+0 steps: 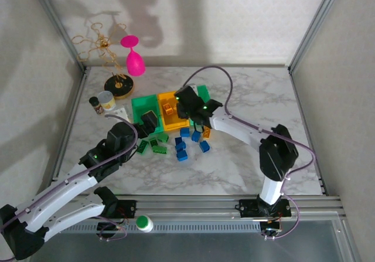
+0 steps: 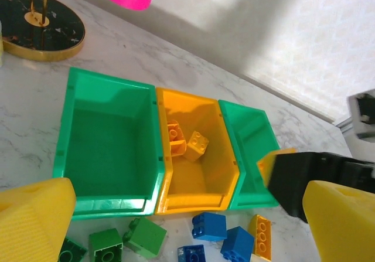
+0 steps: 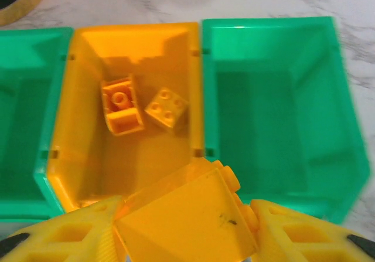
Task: Sort the legos into containers by color
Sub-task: Place the lego in the container.
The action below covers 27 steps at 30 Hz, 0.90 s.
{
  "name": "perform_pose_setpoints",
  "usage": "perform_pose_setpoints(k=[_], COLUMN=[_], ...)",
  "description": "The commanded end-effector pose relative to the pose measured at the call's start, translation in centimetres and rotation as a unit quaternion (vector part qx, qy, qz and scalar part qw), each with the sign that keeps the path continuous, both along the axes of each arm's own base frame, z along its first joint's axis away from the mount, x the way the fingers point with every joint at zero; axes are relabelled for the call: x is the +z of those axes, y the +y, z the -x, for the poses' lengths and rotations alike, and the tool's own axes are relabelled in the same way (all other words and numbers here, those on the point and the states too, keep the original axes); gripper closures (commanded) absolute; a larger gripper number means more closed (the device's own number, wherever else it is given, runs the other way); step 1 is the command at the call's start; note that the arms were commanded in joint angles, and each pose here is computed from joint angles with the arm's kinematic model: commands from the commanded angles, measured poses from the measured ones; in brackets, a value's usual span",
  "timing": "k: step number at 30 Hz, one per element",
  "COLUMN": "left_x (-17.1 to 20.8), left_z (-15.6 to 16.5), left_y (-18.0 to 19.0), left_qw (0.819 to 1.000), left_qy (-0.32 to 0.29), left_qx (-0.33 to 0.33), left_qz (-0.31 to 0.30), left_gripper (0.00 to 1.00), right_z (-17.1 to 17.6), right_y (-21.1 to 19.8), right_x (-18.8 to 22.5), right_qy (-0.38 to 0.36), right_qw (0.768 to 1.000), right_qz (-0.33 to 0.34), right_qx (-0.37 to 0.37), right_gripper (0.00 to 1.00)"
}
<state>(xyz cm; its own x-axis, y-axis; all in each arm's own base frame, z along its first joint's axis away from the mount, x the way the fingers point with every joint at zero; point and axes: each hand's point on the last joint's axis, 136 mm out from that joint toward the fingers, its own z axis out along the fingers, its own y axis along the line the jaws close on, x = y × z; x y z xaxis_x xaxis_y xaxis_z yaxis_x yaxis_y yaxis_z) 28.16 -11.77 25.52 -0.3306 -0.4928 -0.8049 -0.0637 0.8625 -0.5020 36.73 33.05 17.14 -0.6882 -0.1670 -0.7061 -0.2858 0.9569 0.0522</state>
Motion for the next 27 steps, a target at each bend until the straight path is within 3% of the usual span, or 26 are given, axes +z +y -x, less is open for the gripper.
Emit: perform_pose_setpoints(k=[1, 11, 27], left_x=[-0.2, -1.7, -1.5], left_z=[-0.1, -1.4, -1.5], left_y=[0.6, 2.3, 3.5], left_qw=[1.000, 0.999, 0.999], left_qy=[0.008, 0.023, 0.021], left_qx=[-0.002, 0.026, 0.041], left_qz=[-0.012, 0.005, 0.000], left_gripper=[0.00, 0.00, 0.00], right_z=[-1.3, -5.2, -9.0], right_y=[2.3, 6.4, 7.9], right_x=[-0.4, -1.8, -6.1], right_qy=[-0.015, -0.053, -0.030], right_qw=[1.000, 0.998, 0.998], right_qz=[0.004, 0.020, 0.035], right_qx=[0.016, 0.041, 0.046], right_gripper=[0.48, 0.46, 0.44])
